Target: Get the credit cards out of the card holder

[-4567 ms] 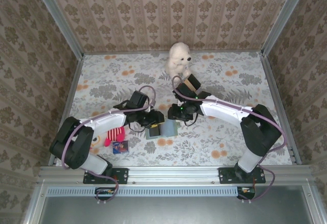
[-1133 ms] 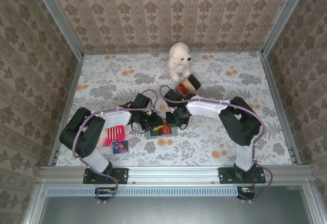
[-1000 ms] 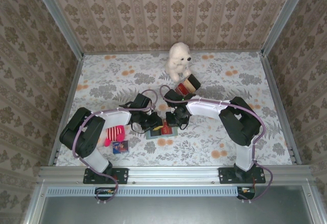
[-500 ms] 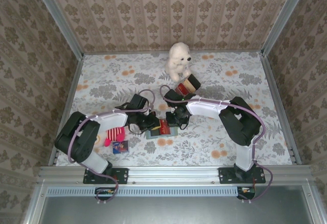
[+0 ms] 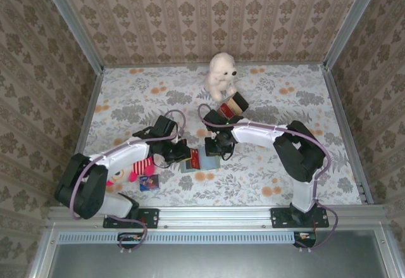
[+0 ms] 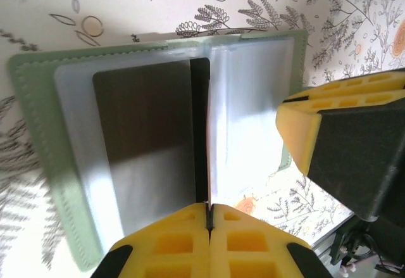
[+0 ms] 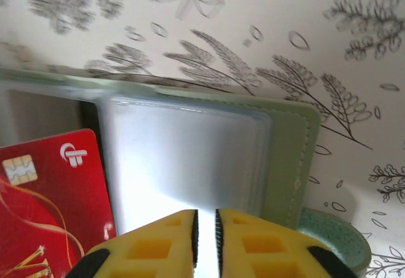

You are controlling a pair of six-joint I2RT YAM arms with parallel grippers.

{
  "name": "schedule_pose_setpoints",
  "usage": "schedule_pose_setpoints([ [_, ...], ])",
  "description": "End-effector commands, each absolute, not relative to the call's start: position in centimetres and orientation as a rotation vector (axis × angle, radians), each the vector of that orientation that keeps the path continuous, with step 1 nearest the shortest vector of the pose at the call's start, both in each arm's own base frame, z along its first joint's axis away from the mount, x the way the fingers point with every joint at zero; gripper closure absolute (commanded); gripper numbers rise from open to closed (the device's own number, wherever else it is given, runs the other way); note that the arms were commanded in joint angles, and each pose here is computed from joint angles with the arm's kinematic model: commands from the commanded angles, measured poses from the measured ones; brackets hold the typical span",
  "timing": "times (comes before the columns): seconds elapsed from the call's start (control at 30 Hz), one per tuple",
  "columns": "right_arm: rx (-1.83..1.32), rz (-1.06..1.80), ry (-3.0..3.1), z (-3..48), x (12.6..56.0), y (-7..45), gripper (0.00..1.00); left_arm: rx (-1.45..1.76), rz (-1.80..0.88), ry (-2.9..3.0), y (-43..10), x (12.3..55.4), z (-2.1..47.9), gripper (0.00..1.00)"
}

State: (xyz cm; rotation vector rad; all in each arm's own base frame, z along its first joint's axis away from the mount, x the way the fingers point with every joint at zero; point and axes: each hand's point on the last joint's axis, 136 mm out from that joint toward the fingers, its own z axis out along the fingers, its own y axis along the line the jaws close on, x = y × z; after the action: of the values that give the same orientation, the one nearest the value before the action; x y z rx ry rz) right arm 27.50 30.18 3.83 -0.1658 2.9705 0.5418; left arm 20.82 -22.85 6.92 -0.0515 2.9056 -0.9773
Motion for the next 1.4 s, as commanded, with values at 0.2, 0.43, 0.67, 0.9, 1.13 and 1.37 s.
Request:
schedule_pose_setpoints([
  [0.2,-0.239,0.831,2.692,13.7,28.3,32.2,0.60,0.008,-0.845,2.825,-19.9,20.3,11.2,1.00],
  [0.43,-0.255,0.980,2.559,17.0,28.2,32.4,0.31,0.000,-1.062,2.594,-21.4,22.5,17.1,1.00],
  [0.67,-0.126,1.332,2.413,20.1,29.8,32.1,0.23,-0.011,-1.369,2.390,-23.7,24.6,21.9,1.00],
  [0.9,-0.055,1.679,2.248,22.9,30.5,32.8,0.31,-0.004,-1.581,2.244,-24.5,25.3,25.7,1.00],
  [1.13,-0.085,1.814,2.094,26.3,30.6,33.3,0.50,-0.023,-1.644,2.197,-24.7,25.7,26.5,1.00],
  [1.37,-0.067,1.825,2.051,27.1,30.3,32.8,0.62,-0.033,-1.654,2.183,-24.4,25.7,26.4,1.00],
])
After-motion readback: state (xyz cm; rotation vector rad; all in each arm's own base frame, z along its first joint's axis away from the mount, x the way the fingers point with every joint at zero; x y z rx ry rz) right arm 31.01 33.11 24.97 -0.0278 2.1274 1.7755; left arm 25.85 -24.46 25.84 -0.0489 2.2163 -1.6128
